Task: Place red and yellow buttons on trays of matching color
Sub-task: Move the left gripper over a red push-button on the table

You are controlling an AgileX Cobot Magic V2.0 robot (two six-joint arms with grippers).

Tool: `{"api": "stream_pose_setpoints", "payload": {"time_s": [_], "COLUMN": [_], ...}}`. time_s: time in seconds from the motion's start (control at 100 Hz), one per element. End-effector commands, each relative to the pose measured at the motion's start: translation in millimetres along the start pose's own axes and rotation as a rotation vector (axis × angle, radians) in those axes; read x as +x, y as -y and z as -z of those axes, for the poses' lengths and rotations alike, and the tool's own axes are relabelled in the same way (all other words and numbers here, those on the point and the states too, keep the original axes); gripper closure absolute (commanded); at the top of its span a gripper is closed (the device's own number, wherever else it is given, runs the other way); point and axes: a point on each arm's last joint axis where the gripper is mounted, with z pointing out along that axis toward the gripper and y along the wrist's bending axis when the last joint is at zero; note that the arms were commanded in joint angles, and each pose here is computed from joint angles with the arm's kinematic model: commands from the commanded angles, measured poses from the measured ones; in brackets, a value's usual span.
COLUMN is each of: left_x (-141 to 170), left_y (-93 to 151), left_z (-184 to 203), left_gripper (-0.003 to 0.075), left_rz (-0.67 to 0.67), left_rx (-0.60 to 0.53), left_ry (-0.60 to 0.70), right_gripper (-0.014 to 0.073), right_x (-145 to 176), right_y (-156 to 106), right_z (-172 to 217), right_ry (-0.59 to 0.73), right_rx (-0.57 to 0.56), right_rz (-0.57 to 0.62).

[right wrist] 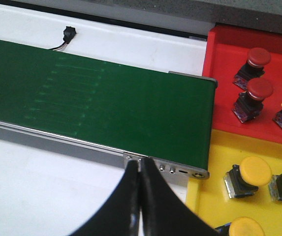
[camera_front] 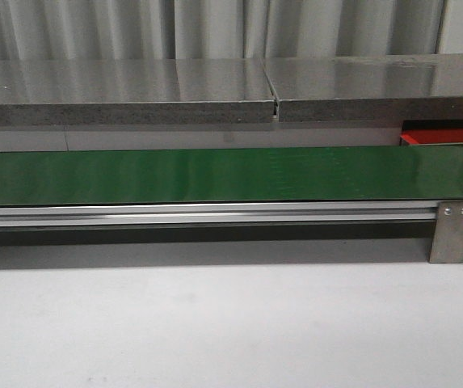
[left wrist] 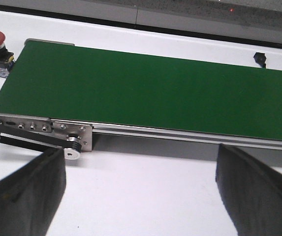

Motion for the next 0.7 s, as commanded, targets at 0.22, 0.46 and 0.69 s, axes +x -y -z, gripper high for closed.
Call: {"api": "stream_pose_setpoints", "payload": {"time_s": [0.22,0.46,0.69], "left_x": [-32,-71,-107], "left_y": [-2,-31,-63], "left_z": [-1,-38,-90], "left_gripper": [0.0102,0.0102,0.0102], "left_rz": [0.079,0.173,0.227], "left_rx": [-0.032,-0.204,-0.293], "left_ry": [0.140,0.081,-0.002], "right_gripper": [0.0663,0.0663,0.0663], "right_x": [-14,-14,-14], "right_y": [1,1,1], "right_z": [8,8,8], "right_ry": [0.089,0.089,0.089], "right_rx": [0.020,0.020,0.020], "right_rz": [0.009,0.009,0.009]}}
